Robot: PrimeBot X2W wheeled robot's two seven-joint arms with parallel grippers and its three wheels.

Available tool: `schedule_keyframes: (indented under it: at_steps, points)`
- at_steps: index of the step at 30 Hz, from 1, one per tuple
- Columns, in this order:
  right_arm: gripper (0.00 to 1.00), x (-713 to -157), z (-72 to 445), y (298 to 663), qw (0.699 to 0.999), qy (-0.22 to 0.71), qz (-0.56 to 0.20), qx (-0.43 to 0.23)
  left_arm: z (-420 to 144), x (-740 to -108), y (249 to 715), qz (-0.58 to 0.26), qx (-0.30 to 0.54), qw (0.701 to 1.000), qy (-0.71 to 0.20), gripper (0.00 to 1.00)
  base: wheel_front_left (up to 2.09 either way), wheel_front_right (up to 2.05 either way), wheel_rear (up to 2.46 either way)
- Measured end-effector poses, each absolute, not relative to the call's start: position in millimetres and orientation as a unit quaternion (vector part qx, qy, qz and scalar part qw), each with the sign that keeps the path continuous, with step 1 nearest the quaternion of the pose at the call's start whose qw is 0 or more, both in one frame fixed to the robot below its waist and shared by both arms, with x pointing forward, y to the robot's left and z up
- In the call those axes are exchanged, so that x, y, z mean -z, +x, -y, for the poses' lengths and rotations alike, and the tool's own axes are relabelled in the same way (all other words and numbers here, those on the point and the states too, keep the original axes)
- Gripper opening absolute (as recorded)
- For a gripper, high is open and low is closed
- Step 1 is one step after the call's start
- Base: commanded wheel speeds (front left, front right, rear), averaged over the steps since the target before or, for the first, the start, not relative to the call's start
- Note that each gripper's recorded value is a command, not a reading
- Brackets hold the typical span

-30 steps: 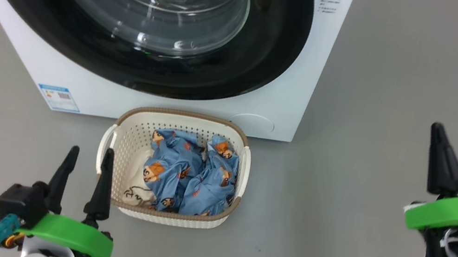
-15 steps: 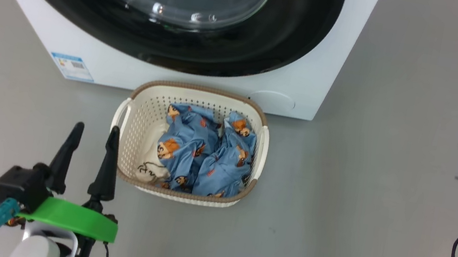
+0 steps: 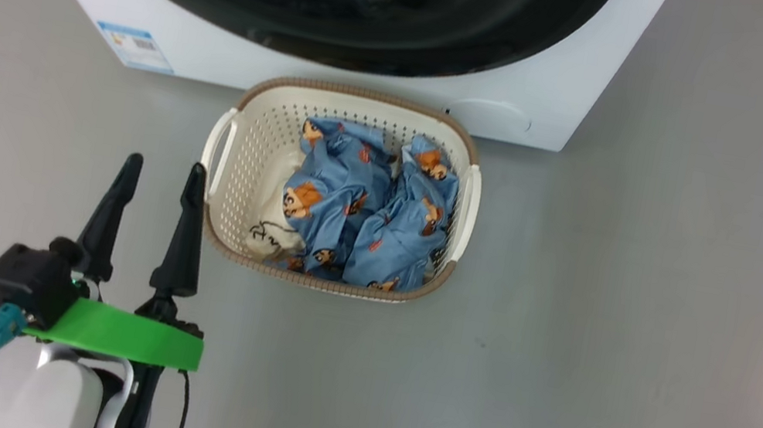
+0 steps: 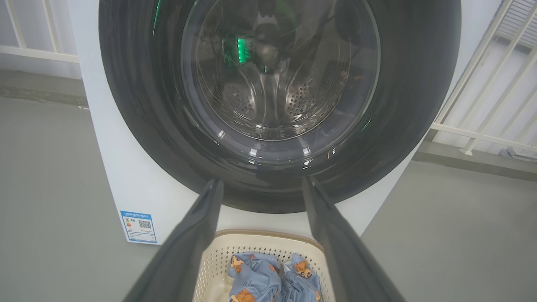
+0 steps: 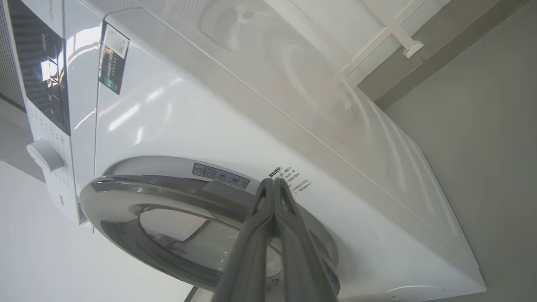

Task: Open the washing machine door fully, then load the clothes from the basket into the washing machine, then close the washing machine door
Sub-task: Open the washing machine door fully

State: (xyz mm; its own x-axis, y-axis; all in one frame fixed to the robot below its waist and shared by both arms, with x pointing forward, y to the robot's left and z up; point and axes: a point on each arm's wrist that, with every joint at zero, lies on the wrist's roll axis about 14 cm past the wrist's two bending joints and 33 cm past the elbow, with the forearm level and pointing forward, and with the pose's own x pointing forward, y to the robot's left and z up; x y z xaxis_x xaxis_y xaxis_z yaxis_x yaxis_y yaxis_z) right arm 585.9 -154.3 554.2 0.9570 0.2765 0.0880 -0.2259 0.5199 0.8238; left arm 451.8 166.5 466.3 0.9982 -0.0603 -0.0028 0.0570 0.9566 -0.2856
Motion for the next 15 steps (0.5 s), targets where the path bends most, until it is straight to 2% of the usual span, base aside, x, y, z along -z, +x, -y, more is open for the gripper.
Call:
schedule_keyframes:
  at_steps: [15]
  points:
    - [0.00, -553, 106, 639, 0.836, 0.490, -0.100, -0.227, -176, -449, 462, -0.020, 0.013, 0.988, -0.152, 1.00, 0.00, 0.00, 0.00]
